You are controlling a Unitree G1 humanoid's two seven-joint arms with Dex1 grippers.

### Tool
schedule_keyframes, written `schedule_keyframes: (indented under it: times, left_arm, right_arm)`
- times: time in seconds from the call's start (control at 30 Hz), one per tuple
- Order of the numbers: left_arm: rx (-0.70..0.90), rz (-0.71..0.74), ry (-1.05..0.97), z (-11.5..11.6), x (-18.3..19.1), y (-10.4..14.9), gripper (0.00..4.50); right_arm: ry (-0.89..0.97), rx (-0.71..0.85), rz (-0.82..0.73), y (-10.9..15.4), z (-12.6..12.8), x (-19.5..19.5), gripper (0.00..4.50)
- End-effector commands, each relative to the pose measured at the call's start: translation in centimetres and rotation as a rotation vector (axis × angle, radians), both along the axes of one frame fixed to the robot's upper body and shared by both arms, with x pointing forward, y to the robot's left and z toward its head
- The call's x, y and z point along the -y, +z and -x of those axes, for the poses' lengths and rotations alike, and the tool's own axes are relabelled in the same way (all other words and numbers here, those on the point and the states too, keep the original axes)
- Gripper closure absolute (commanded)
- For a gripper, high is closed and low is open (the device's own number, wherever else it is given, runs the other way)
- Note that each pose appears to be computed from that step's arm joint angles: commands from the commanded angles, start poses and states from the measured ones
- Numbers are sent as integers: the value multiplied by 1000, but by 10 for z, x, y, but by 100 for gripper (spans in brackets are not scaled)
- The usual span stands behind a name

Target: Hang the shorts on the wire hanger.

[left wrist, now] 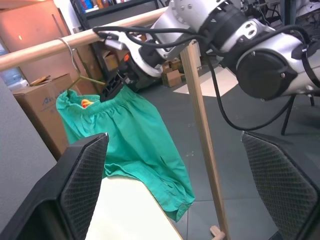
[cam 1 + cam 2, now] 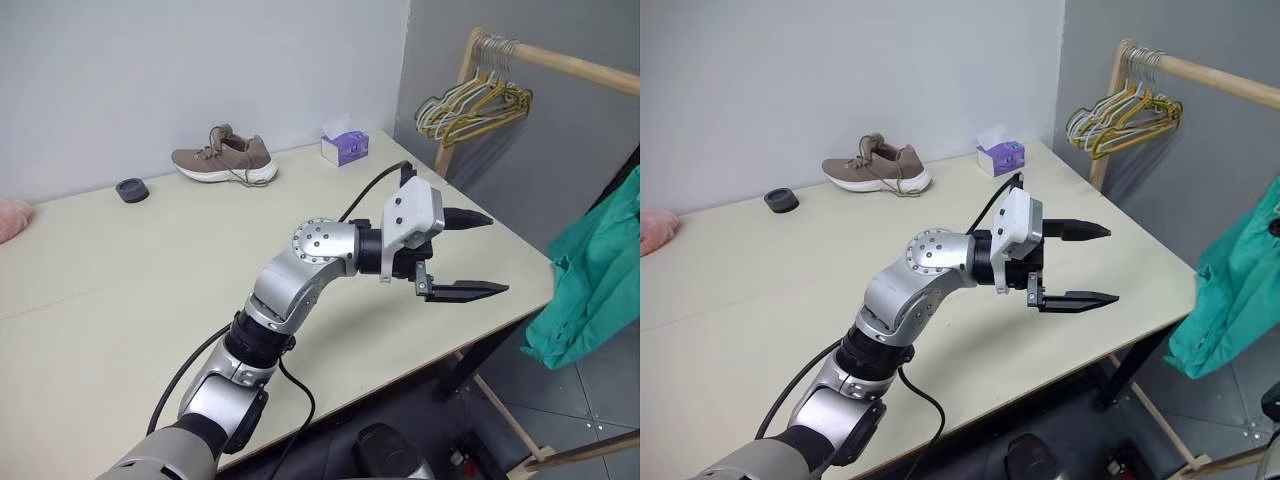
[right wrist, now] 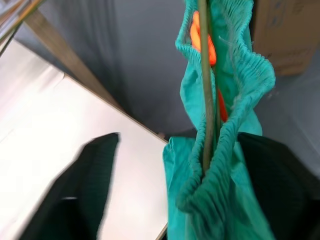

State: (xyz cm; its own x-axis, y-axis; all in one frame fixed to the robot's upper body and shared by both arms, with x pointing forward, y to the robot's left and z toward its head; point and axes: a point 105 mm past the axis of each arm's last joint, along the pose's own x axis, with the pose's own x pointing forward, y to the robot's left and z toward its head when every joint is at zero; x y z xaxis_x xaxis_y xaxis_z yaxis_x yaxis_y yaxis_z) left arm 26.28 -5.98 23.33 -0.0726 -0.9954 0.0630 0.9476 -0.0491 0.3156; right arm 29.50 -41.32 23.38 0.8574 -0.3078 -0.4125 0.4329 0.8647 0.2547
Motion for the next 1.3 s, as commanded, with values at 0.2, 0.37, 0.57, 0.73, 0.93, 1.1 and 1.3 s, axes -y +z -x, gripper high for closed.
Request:
schedule_keyframes:
  times: [0.2, 0.37, 0.57, 0.73, 0.93, 1.1, 1.3]
  left_arm:
    - [31, 12, -11, -2, -1, 9, 0]
    - [28, -3, 88, -18, -11, 3, 0]
    - [-8, -39, 721, -95, -95, -24, 0]
    - [-59, -85, 1220, -102, -201, -60, 0]
    - [-206, -35, 1602, -67, -285, -97, 0]
    - [-270, 21, 1721, -44, -305, -113, 0]
    - [-296, 90, 1784, -40, -315, -114, 0]
  right_arm:
    - [-15, 241, 270, 58, 6, -6, 2]
    - [226, 382, 548, 82, -8, -57, 2]
    - [606, 481, 613, 47, -30, -159, 2]
    - [819, 576, 549, 3, -41, -229, 2]
    - [908, 574, 439, -61, -58, -280, 2]
    - [936, 590, 334, -89, -65, -305, 2]
    - [939, 576, 298, -102, -72, -310, 2]
